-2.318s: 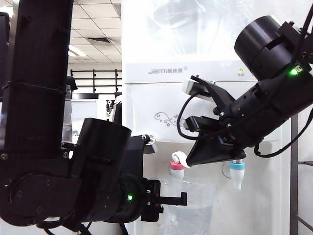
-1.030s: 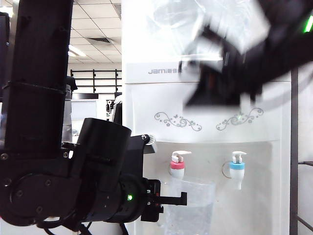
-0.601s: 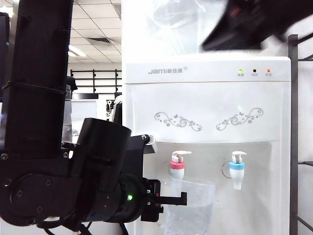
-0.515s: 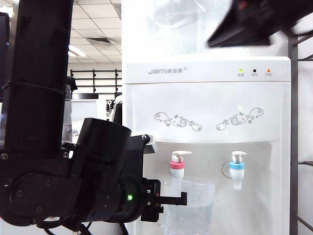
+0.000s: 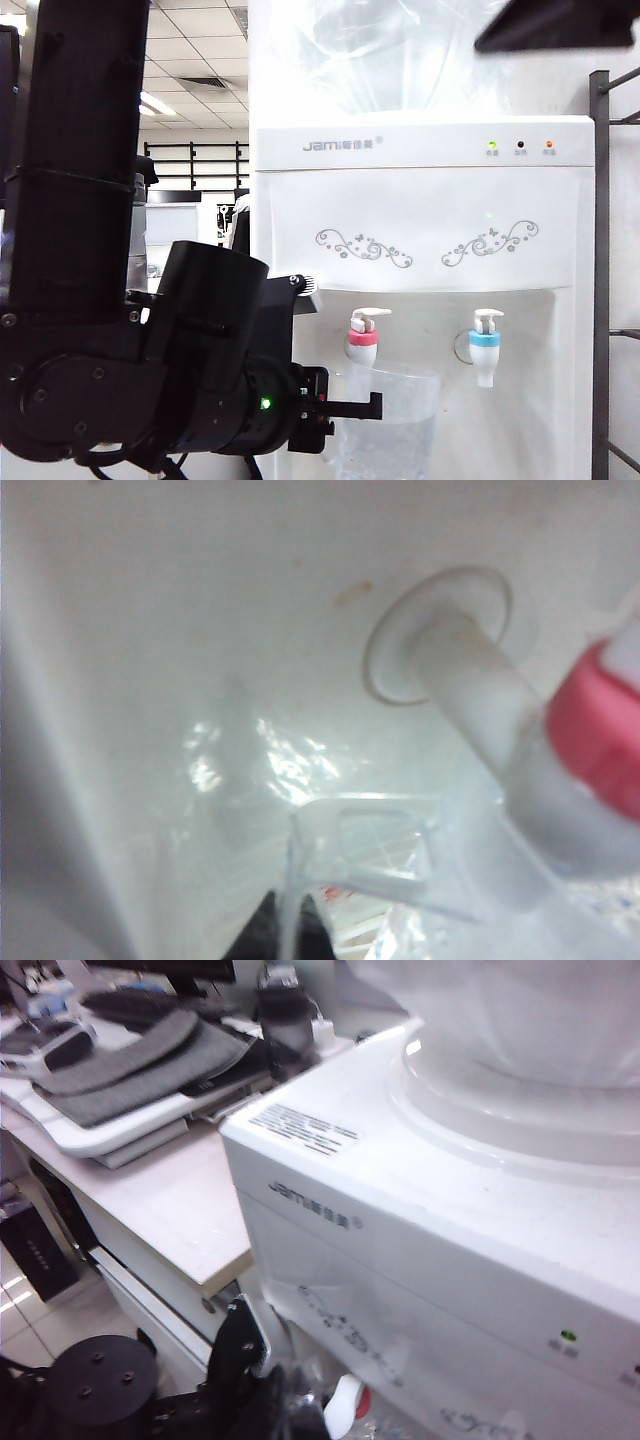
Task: Pick up the plastic mug from the left desk, go to the hot water outlet of the water dispenser, press the vertical switch to get some water, then put the mug back on the desk.
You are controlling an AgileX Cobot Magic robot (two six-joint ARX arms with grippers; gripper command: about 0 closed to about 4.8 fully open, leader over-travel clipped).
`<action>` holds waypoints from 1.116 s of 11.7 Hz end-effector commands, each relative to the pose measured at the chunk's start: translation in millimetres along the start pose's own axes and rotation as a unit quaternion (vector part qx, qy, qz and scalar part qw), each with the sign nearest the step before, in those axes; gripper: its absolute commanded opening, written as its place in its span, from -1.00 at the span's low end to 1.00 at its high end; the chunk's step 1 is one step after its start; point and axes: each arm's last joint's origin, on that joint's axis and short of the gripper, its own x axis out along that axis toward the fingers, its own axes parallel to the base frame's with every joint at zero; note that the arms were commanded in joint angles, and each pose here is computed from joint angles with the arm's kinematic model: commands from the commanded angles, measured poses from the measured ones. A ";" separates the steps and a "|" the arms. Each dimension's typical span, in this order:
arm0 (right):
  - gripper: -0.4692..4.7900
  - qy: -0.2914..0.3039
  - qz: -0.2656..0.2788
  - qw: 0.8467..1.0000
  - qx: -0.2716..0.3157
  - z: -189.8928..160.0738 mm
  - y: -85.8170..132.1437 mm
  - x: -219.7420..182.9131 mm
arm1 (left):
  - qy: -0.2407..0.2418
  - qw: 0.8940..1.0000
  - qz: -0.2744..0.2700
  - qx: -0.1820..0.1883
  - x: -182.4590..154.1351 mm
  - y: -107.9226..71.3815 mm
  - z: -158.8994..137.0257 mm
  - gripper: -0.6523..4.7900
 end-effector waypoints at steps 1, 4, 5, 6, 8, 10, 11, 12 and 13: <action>-0.85 0.023 0.003 1.000 0.016 -2.9 1.5 -8.1 | -0.063 0.998 -0.022 -0.021 2.4 -5.4 20.1 -0.78; -0.85 0.099 0.046 0.993 0.032 -16.7 3.9 -13.9 | -0.063 0.998 -0.022 -0.021 2.4 -5.4 20.1 -0.78; -0.85 0.119 0.052 0.991 0.037 -20.3 4.2 -14.7 | -0.063 0.998 -0.022 -0.021 2.4 -5.4 20.1 -0.78; -0.85 0.141 0.053 0.988 0.043 -24.6 4.1 -15.8 | -0.063 0.998 -0.023 -0.021 2.4 -5.4 20.1 -0.78; -0.84 0.148 0.051 0.987 0.045 -25.8 4.0 -16.2 | -0.063 0.998 -0.023 -0.021 2.4 -5.4 20.1 -0.78; -0.84 0.129 0.053 0.989 0.040 -22.3 4.2 -15.5 | -0.063 0.998 -0.022 -0.021 2.4 -5.4 20.1 -0.78; -0.84 0.125 0.054 0.990 0.039 -21.5 4.3 -15.3 | -0.063 0.998 -0.022 -0.021 2.4 -5.4 20.1 -0.78; -0.84 0.125 0.053 0.990 0.039 -21.6 4.2 -15.1 | -0.063 0.998 -0.022 -0.021 2.4 -5.4 20.1 -0.78; -0.84 0.126 0.052 0.990 0.039 -21.7 4.1 -15.2 | -0.063 0.998 -0.022 -0.021 2.4 -5.4 20.1 -0.78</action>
